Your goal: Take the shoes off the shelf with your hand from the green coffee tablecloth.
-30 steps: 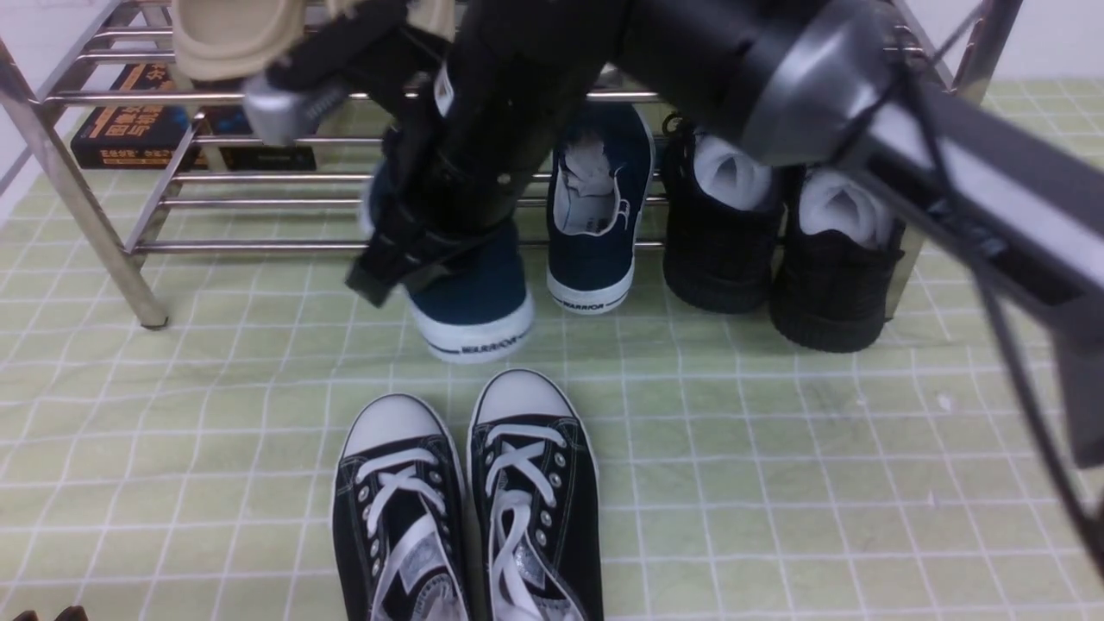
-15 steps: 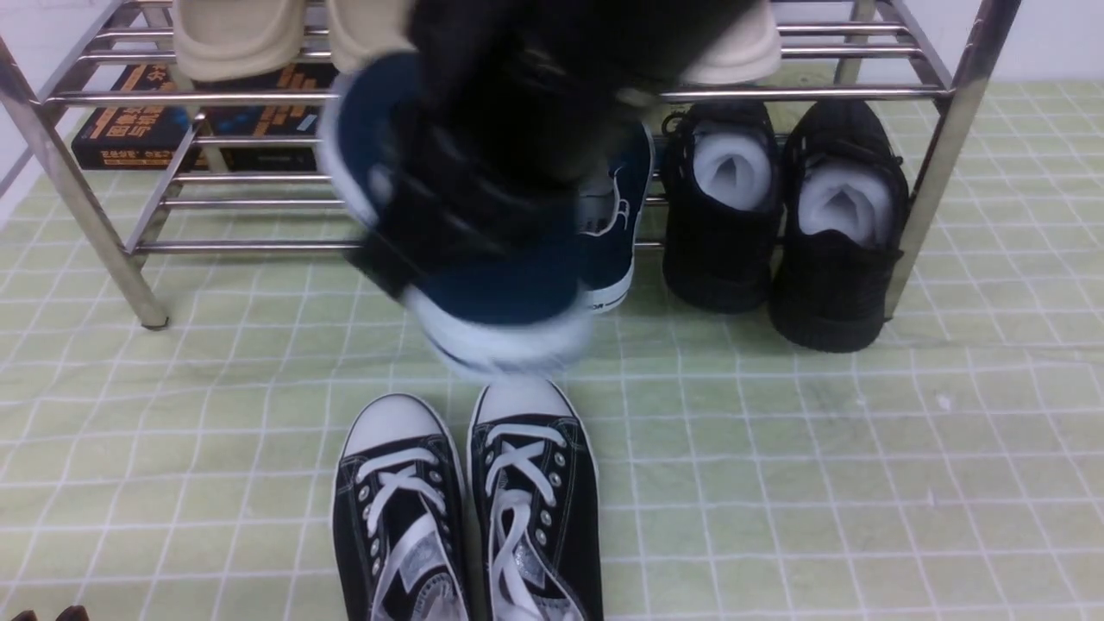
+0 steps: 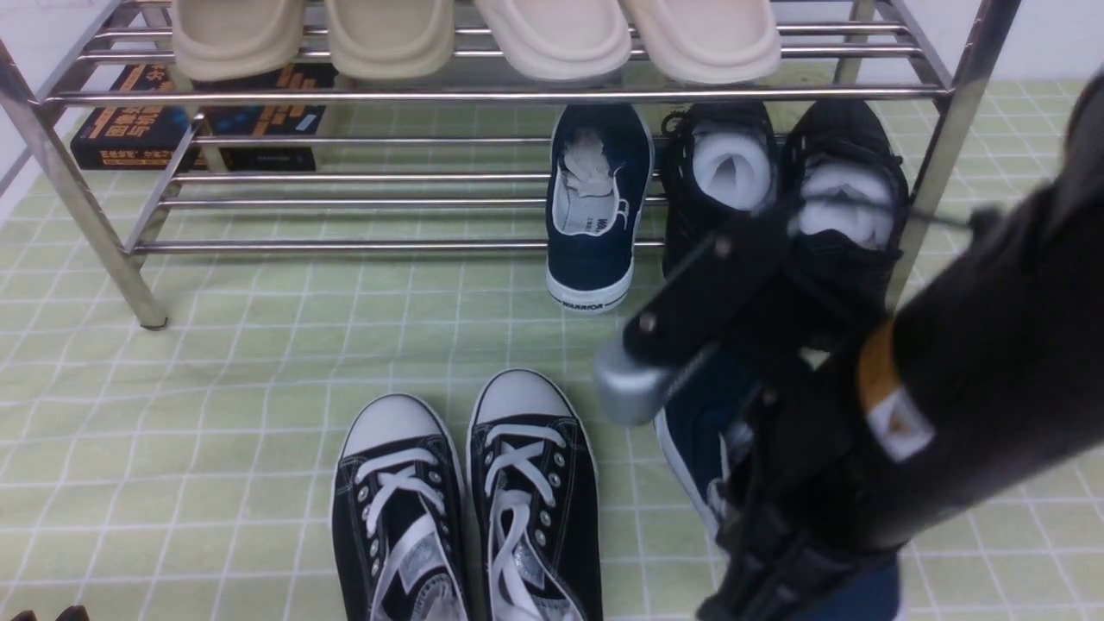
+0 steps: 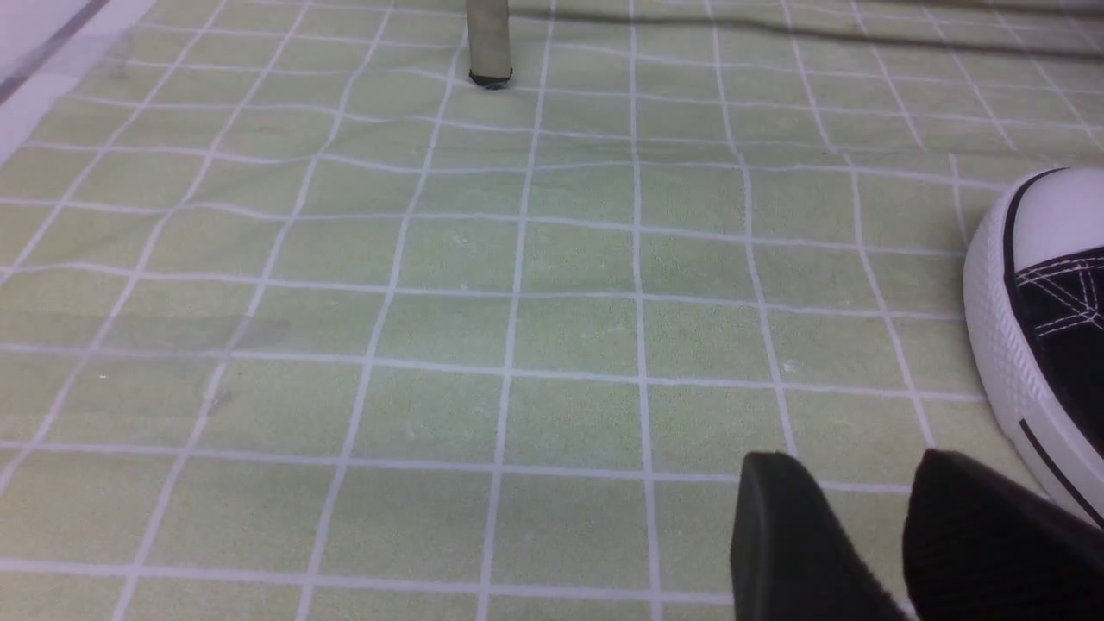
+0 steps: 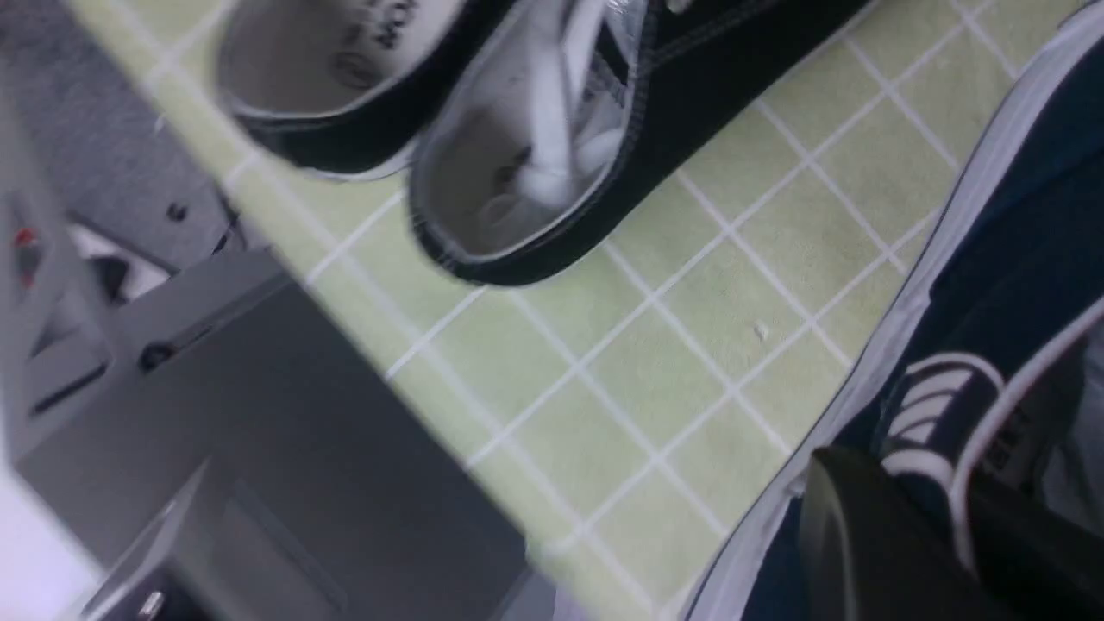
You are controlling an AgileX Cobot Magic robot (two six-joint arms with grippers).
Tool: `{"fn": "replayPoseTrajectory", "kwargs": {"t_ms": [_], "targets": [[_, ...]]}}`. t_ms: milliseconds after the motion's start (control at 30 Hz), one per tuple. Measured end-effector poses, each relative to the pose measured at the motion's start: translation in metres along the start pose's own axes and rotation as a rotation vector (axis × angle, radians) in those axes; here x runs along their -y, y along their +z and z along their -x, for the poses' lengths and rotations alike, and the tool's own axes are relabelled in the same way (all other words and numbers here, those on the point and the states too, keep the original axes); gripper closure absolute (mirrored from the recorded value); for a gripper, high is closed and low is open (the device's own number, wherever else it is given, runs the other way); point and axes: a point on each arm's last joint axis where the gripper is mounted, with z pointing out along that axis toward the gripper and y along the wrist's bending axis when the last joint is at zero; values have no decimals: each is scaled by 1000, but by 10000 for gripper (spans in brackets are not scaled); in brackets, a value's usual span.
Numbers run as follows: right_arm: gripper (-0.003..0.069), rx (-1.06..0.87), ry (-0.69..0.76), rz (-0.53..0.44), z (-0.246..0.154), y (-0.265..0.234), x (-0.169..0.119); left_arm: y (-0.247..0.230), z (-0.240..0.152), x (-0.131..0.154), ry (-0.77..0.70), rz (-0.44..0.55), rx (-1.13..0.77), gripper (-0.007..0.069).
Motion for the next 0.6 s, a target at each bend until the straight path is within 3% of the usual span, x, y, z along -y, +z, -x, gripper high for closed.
{"fn": "replayPoseTrajectory", "kwargs": {"t_ms": [233, 600], "targets": [[597, 71, 33, -73, -2, 41, 8, 0, 0, 0, 0, 0, 0, 386], [597, 44, -6, -111, 9, 86, 6, 0, 0, 0, 0, 0, 0, 386]]}}
